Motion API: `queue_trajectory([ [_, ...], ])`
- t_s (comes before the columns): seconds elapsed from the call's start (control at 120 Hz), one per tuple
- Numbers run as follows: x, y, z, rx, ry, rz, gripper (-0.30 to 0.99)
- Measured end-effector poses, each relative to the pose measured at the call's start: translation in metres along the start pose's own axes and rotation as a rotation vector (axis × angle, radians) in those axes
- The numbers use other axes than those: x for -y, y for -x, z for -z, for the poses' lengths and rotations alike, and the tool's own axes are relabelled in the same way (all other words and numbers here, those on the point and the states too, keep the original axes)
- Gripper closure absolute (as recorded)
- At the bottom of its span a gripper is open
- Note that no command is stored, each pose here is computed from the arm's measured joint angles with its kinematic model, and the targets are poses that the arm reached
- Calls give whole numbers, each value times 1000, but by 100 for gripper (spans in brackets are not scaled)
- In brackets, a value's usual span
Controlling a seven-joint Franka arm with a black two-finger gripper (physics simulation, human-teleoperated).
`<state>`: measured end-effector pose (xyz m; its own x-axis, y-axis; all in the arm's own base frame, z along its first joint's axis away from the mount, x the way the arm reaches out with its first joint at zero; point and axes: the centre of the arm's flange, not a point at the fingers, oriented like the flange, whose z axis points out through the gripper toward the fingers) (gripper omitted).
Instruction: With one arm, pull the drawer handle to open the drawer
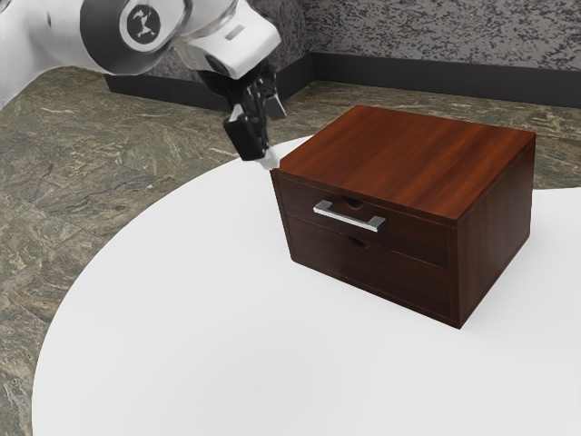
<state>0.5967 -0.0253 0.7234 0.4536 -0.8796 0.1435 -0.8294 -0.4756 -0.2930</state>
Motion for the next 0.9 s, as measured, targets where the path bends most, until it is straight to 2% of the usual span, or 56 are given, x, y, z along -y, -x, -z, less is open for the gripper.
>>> queue_trajectory([
  [0.083,-4,-5,-20,-7,-19,-83,1],
  [0.2,-8,-21,-35,-85,-36,-192,3],
  [0.275,-2,-21,-49,-110,-48,-241,5],
  [0.425,11,-7,-82,-104,-62,-320,5],
  [0.608,-1,-16,-111,-99,-86,-458,10],
  [0.9,-14,-16,-134,-111,-135,-571,37],
])
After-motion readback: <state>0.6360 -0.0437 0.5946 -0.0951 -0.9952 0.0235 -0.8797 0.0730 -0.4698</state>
